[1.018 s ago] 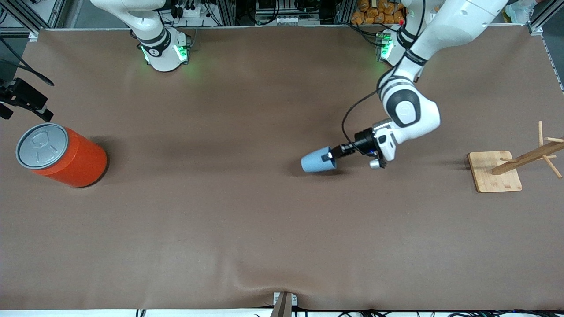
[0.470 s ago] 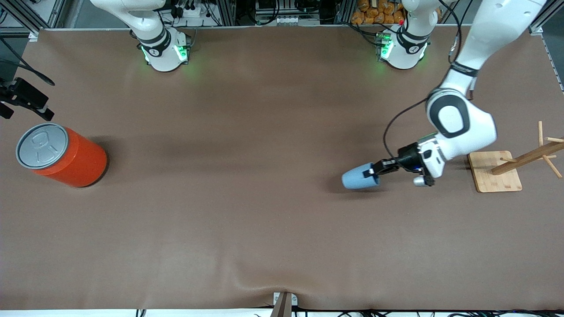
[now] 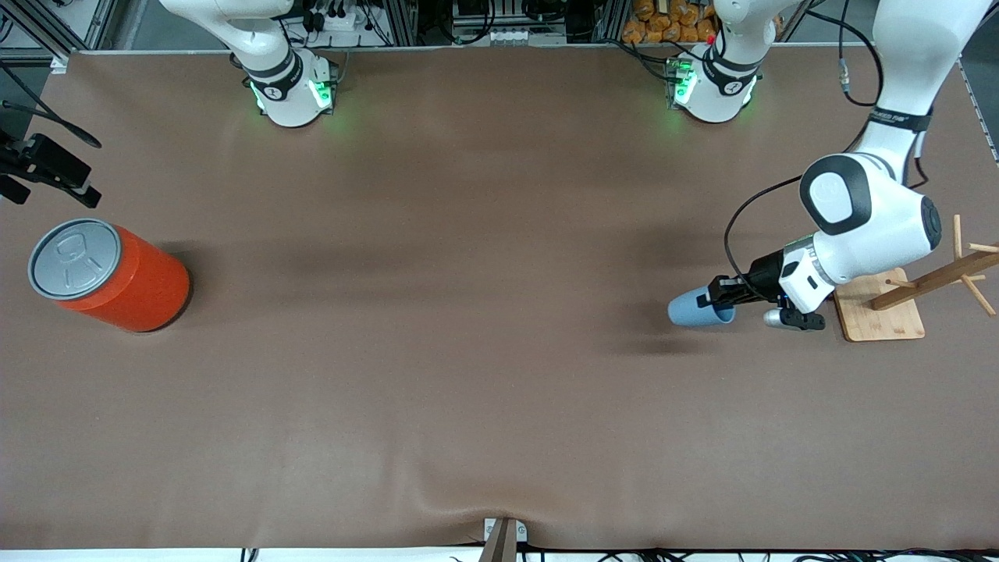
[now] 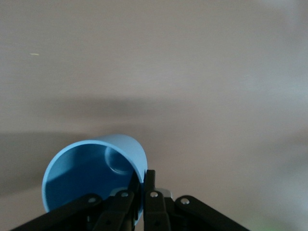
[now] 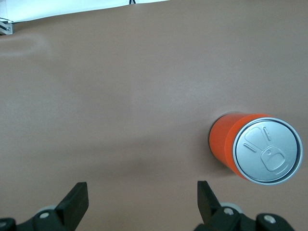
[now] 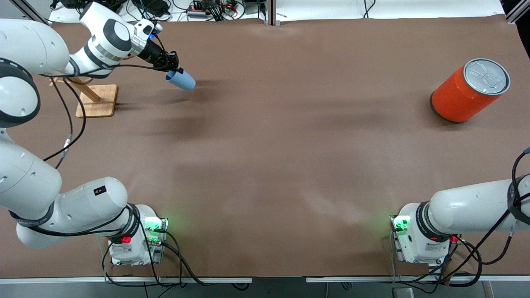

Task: Flip cup
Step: 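Carry the sideways cup toward the wooden stand with the left gripper, then rotate the cup upright and lower it onto the table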

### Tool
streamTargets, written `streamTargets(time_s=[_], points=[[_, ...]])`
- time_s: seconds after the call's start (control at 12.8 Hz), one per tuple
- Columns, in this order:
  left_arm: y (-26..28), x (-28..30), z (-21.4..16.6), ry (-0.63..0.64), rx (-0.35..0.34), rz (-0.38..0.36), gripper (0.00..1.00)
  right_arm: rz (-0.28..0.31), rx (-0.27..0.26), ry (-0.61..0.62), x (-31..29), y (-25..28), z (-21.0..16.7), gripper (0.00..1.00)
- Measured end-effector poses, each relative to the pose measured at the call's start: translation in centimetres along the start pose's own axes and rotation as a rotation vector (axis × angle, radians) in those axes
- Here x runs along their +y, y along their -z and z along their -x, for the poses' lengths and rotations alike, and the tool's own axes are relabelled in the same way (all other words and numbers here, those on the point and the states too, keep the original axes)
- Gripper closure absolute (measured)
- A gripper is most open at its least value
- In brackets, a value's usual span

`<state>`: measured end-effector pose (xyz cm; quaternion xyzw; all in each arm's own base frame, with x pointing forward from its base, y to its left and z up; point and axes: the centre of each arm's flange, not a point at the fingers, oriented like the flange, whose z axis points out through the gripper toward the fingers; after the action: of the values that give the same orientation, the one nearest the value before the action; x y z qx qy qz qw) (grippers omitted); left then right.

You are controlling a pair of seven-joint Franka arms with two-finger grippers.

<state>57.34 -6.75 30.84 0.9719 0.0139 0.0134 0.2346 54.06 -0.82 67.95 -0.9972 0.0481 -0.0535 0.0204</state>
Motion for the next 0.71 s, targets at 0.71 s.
streamTargets(time_s=[0.71], points=[[-0.6,-0.6,2.6,-0.079,-0.011,-0.428,0.95,0.002,-0.003,-0.003,0.2,0.0,0.0,0.00]])
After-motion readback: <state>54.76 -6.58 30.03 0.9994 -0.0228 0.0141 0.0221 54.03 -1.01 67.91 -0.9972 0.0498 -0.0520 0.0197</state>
